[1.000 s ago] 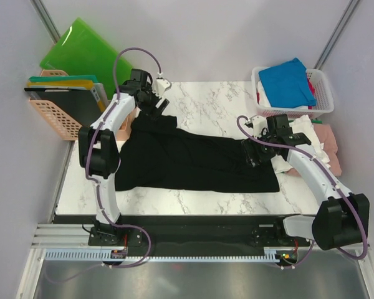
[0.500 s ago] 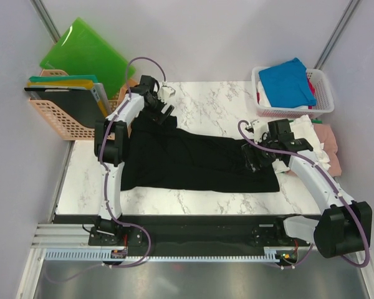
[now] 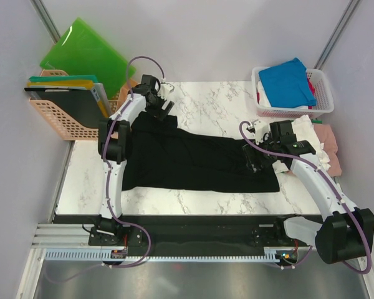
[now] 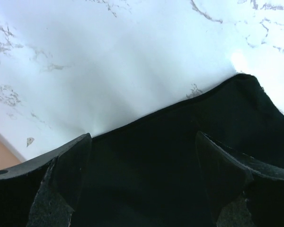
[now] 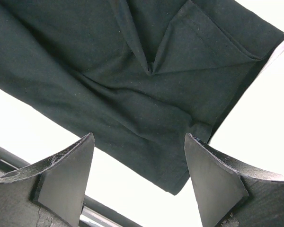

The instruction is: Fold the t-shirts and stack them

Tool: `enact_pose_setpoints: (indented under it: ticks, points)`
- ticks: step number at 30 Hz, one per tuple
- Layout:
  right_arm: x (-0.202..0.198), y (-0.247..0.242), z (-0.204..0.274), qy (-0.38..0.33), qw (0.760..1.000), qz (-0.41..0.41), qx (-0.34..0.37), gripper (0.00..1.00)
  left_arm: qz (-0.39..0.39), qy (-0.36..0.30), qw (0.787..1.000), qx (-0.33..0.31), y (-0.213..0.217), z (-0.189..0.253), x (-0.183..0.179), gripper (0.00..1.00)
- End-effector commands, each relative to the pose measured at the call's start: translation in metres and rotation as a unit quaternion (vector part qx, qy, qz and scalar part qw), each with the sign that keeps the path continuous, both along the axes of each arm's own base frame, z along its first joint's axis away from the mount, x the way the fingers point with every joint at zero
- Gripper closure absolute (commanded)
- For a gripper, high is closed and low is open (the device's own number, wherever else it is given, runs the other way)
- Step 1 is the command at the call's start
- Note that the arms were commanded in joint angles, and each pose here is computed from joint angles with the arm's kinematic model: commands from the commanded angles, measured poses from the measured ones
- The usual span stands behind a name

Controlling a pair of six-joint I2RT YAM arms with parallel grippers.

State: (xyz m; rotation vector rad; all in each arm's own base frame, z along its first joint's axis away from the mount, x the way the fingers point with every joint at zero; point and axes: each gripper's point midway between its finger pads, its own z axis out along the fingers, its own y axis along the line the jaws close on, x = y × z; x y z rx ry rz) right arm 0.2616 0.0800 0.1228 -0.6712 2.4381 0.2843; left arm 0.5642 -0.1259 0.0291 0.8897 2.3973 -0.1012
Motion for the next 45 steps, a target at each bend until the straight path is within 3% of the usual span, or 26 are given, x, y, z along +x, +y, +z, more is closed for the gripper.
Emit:
enact_pose_setpoints:
  ticks: [1, 5, 6, 7, 10, 13, 16, 24, 28, 31, 37, 38, 45]
  points:
    - [0.004, 0.001, 0.006, -0.012, 1.0, 0.002, 0.001, 0.16, 0.009, 0.019, 1.0, 0.004, 0.0, -0.028, 0.001, 0.03]
    - [0.004, 0.0, 0.009, -0.019, 1.0, 0.001, 0.0, 0.16, 0.011, 0.033, 0.999, 0.007, 0.002, -0.044, -0.002, 0.08]
    - [0.005, 0.0, 0.009, -0.019, 1.0, 0.0, 0.0, 0.16, 0.013, 0.033, 0.999, 0.009, 0.002, -0.045, -0.002, 0.15]
    - [0.004, 0.0, 0.009, -0.018, 1.0, 0.0, -0.001, 0.16, 0.015, 0.034, 0.999, 0.01, 0.002, -0.047, -0.002, 0.31]
    - [0.004, -0.001, 0.005, -0.014, 1.0, 0.0, -0.002, 0.16, 0.026, 0.036, 0.999, 0.016, 0.005, -0.051, -0.001, 0.6]
    - [0.004, -0.001, 0.002, -0.011, 1.0, 0.0, -0.005, 0.16, 0.033, 0.034, 0.999, 0.018, 0.007, -0.05, 0.0, 0.75]
    - [0.005, -0.004, 0.001, -0.013, 1.0, -0.003, -0.01, 0.16, 0.034, 0.033, 0.999, 0.021, 0.008, -0.05, -0.001, 0.98]
    - [0.006, -0.003, -0.003, -0.007, 1.0, -0.001, -0.012, 0.15, 0.028, 0.012, 0.999, 0.011, 0.006, -0.032, -0.001, 0.98]
    - [0.006, -0.003, -0.002, -0.009, 1.0, 0.001, -0.011, 0.16, 0.024, -0.022, 0.999, -0.002, 0.003, 0.01, 0.0, 0.98]
    - [0.006, -0.002, -0.001, -0.011, 1.0, 0.003, -0.01, 0.15, 0.021, -0.038, 0.999, -0.015, 0.002, 0.04, -0.012, 0.98]
    - [0.006, 0.0, 0.0, -0.012, 1.0, 0.009, -0.005, 0.15, 0.008, -0.025, 0.999, -0.031, 0.001, 0.057, -0.065, 0.98]
    - [0.005, 0.001, 0.0, -0.011, 1.0, 0.011, -0.004, 0.15, 0.003, -0.049, 0.998, -0.04, -0.002, 0.079, -0.068, 0.98]
    - [0.003, 0.0, 0.002, -0.017, 1.0, 0.012, -0.002, 0.15, 0.0, -0.051, 0.997, -0.049, 0.001, 0.095, -0.113, 0.98]
